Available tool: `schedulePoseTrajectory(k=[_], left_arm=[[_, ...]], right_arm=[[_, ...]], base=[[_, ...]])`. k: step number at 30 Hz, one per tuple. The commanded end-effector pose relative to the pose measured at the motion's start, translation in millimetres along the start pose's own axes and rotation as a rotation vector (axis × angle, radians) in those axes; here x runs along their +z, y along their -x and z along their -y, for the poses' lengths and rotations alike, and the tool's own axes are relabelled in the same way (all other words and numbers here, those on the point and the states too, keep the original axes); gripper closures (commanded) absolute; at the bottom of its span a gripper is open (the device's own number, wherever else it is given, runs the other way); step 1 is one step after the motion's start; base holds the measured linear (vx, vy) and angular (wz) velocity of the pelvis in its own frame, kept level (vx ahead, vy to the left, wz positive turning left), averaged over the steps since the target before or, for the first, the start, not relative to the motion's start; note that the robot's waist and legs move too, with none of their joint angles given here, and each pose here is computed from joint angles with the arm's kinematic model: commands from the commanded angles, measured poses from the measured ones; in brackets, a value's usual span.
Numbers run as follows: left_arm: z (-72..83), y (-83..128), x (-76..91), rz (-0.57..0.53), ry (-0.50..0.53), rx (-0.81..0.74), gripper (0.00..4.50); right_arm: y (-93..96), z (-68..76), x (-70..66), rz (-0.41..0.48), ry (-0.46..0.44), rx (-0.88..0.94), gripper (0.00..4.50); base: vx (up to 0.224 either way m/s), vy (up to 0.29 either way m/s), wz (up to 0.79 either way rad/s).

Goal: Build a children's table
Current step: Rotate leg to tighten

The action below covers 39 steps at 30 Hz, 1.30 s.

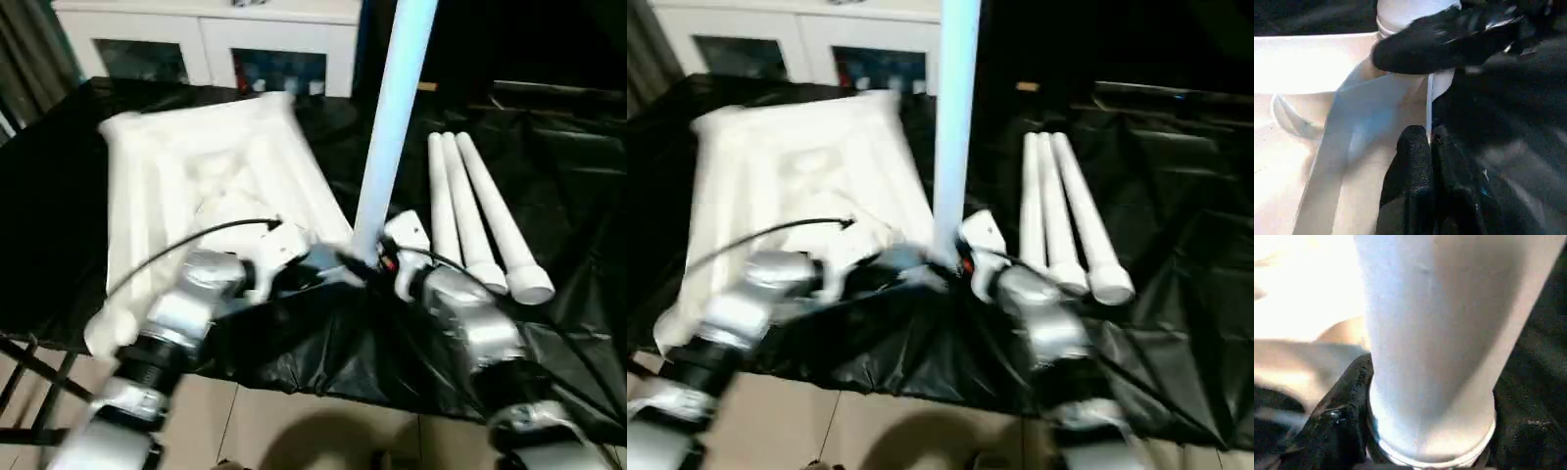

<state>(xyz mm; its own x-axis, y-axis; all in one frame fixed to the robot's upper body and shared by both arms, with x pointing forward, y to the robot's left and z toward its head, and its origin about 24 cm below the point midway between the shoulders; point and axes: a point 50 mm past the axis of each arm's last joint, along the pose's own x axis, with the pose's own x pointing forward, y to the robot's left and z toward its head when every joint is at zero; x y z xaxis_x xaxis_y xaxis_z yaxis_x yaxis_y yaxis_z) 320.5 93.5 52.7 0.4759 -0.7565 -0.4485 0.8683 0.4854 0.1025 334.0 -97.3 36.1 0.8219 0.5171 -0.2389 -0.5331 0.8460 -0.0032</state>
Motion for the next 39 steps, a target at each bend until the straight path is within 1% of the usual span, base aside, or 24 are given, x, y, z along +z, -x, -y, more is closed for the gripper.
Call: schedulePoseTrajectory(k=[1, 2, 3, 4, 7, 8, 9, 10, 12, 14, 15, 16, 17, 18, 23, 27, 29, 30, 32, 33, 34, 39], left_arm=[[22.1, -22.0, 21.6, 0.074, -0.027, -0.067, 4.5], [22.5, -22.9, 22.2, 0.073, -0.031, -0.067, 4.5], [21.8, -22.8, 22.7, 0.072, -0.033, -0.067, 4.5], [21.3, -22.7, 22.8, 0.072, -0.034, -0.066, 4.5], [18.2, -18.7, 22.2, 0.07, -0.056, -0.067, 4.5], [16.8, -16.2, 20.9, 0.069, -0.066, -0.074, 4.5], [15.9, -13.9, 19.6, 0.068, -0.073, -0.083, 4.5], [14.8, -11.3, 18.0, 0.067, -0.078, -0.093, 4.5], [13.7, -6.9, 15.8, 0.071, -0.087, -0.12, 4.5], [13.2, -3.6, 14.5, 0.075, -0.095, -0.146, 4.5], [11.5, 1.3, 11.5, 0.068, -0.109, -0.178, 4.5], [11.1, 2.3, 10.8, 0.065, -0.112, -0.184, 4.5], [8.9, 6.8, 7.8, 0.051, -0.123, -0.209, 4.5], [8.8, 7.0, 7.7, 0.05, -0.124, -0.209, 4.5], [-2.9, 20.2, 1.6, 0.007, -0.162, -0.256, 4.5], [-5.9, 24.9, -0.2, -0.009, -0.178, -0.292, 4.5], [-7.7, 26.6, -0.9, -0.02, -0.184, -0.305, 4.5], [-8.3, 27.1, -1.2, -0.023, -0.186, -0.307, 4.5], [-8.9, 27.3, -1.3, -0.025, -0.186, -0.307, 4.5], [-9.5, 27.3, -1.5, -0.026, -0.184, -0.307, 4.5], [-10.0, 27.4, -1.8, -0.027, -0.183, -0.31, 4.5], [-10.4, 27.7, -3.2, -0.029, -0.179, -0.335, 4.5]], right_arm=[[-16.3, -54.1, -18.3, -0.096, -0.015, 0.157, 1.79], [-18.9, -57.0, -15.8, -0.086, -0.013, 0.153, 1.79], [-20.9, -58.4, -13.1, -0.071, -0.025, 0.154, 1.44], [-21.4, -58.3, -12.3, -0.066, -0.034, 0.154, 1.24], [-21.9, -54.7, -9.0, -0.049, -0.053, 0.163, 0.89], [-20.8, -52.3, -8.5, -0.045, -0.04, 0.172, 0.73], [-19.3, -49.7, -8.5, -0.043, -0.022, 0.183, 0.73], [-17.3, -46.3, -8.7, -0.039, 0.002, 0.194, 0.6], [-13.3, -39.5, -9.6, -0.034, 0.045, 0.218, 0.53], [-9.7, -34.9, -10.4, -0.034, 0.067, 0.25, 0.53], [-3.6, -28.9, -11.1, -0.035, 0.091, 0.308, 0.53], [-2.3, -27.7, -11.2, -0.036, 0.096, 0.322, 0.53], [4.1, -22.9, -11.0, -0.036, 0.117, 0.385, 0.53], [4.3, -22.7, -11.0, -0.036, 0.117, 0.388, 0.53], [26.7, -8.3, -8.1, -0.054, 0.166, 0.606, 0.53], [37.6, -5.3, -8.0, -0.084, 0.191, 0.724, 0.53], [41.7, -4.4, -6.9, -0.093, 0.192, 0.772, 0.79], [42.7, -4.4, -6.6, -0.096, 0.193, 0.784, 0.79], [43.3, -4.3, -6.7, -0.101, 0.193, 0.793, 0.99], [43.4, -4.4, -6.6, -0.098, 0.207, 0.795, 0.99], [43.7, -4.8, -7.4, -0.104, 0.204, 0.804, 1.2], [45.1, -7.1, -8.3, -0.112, 0.196, 0.833, 1.6]], base=[[0.0, 0.0, 0.0], [0.0, 0.0, 0.0], [0.0, 0.0, 0.0], [0.0, 0.0, 0.0], [0.0, 0.0, 0.0], [0.0, 0.0, 0.0], [0.0, 0.0, 0.0], [0.0, 0.0, 0.0], [0.0, 0.0, 0.0], [0.0, 0.0, 0.0], [0.0, 0.0, 0.0], [0.05, -0.014, 0.08], [0.05, -0.014, 0.08], [0.055, -0.013, 0.06], [0.058, -0.003, 0.03], [0.0, 0.0, 0.0], [0.0, 0.0, 0.0], [0.0, 0.0, 0.0], [0.0, 0.0, 0.0], [0.0, 0.0, 0.0], [0.0, 0.0, 0.0], [0.0, 0.0, 0.0]])
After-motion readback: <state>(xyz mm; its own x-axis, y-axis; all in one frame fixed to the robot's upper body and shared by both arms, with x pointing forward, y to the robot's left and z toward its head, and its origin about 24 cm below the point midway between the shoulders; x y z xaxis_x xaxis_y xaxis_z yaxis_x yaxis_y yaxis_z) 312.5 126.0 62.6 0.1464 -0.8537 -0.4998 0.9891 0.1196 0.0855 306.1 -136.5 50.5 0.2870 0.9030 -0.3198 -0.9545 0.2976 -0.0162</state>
